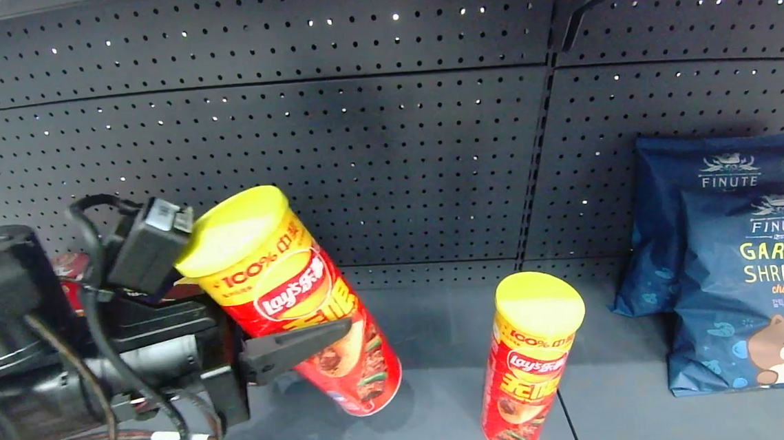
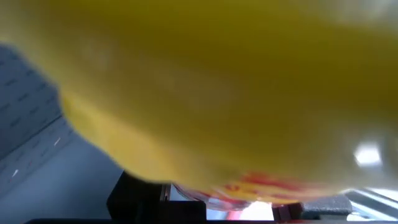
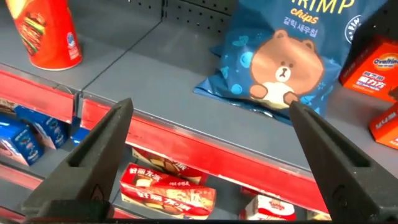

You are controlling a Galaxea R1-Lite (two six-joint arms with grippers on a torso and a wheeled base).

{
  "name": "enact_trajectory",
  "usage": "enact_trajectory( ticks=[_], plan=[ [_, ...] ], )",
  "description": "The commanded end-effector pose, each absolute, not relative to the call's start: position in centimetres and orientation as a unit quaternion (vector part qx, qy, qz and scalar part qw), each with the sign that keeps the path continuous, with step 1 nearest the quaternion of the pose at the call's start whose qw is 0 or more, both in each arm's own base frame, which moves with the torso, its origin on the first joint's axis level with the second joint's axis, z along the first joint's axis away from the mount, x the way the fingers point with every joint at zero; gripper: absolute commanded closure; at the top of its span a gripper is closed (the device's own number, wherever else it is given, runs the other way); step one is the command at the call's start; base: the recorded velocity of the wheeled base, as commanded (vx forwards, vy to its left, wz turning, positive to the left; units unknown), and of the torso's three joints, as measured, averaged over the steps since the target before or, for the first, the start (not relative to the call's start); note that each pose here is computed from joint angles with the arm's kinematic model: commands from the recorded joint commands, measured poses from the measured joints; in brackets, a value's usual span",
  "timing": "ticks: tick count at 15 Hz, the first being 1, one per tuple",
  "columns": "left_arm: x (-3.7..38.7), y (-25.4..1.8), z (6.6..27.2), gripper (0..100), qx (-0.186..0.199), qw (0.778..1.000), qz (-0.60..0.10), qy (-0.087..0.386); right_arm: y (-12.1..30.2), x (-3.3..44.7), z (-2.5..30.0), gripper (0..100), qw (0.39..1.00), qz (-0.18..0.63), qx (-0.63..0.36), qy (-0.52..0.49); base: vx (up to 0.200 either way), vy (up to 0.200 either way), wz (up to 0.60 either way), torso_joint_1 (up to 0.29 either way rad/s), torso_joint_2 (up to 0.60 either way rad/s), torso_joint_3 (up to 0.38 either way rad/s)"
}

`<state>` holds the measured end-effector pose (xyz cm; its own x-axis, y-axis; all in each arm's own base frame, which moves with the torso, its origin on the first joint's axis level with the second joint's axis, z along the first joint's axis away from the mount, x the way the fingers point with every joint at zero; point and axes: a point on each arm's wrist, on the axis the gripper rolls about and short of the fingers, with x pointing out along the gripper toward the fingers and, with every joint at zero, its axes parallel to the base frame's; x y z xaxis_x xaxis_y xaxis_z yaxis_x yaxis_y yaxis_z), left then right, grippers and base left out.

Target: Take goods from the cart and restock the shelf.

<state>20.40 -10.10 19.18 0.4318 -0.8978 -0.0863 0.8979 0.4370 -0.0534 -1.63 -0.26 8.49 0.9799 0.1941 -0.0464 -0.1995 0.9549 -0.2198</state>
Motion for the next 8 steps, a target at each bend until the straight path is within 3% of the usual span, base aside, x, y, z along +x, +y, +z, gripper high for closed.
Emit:
enact_trajectory(
  ticks=[1, 4, 8],
  plan=[
    [25.0, -12.0, 14.8, 100, 0.010, 0.825, -0.559, 0.084, -0.3, -1.6, 8.5, 0, 0.988, 0.100, -0.115, 0.013, 0.000, 0.000, 0.00, 0.000, 0.00, 0.000],
    [28.0, -13.4, 14.7, 100, 0.028, 0.817, -0.572, 0.066, -0.2, -1.6, 8.5, 0, 0.985, 0.109, -0.132, 0.010, 0.000, 0.000, 0.00, 0.000, 0.00, 0.000],
    [29.9, -14.3, 16.3, 100, 0.028, 0.812, -0.575, 0.096, -0.2, -1.6, 8.5, 0, 0.985, 0.109, -0.131, 0.010, 0.000, 0.000, 0.00, 0.000, 0.00, 0.000]
  ],
)
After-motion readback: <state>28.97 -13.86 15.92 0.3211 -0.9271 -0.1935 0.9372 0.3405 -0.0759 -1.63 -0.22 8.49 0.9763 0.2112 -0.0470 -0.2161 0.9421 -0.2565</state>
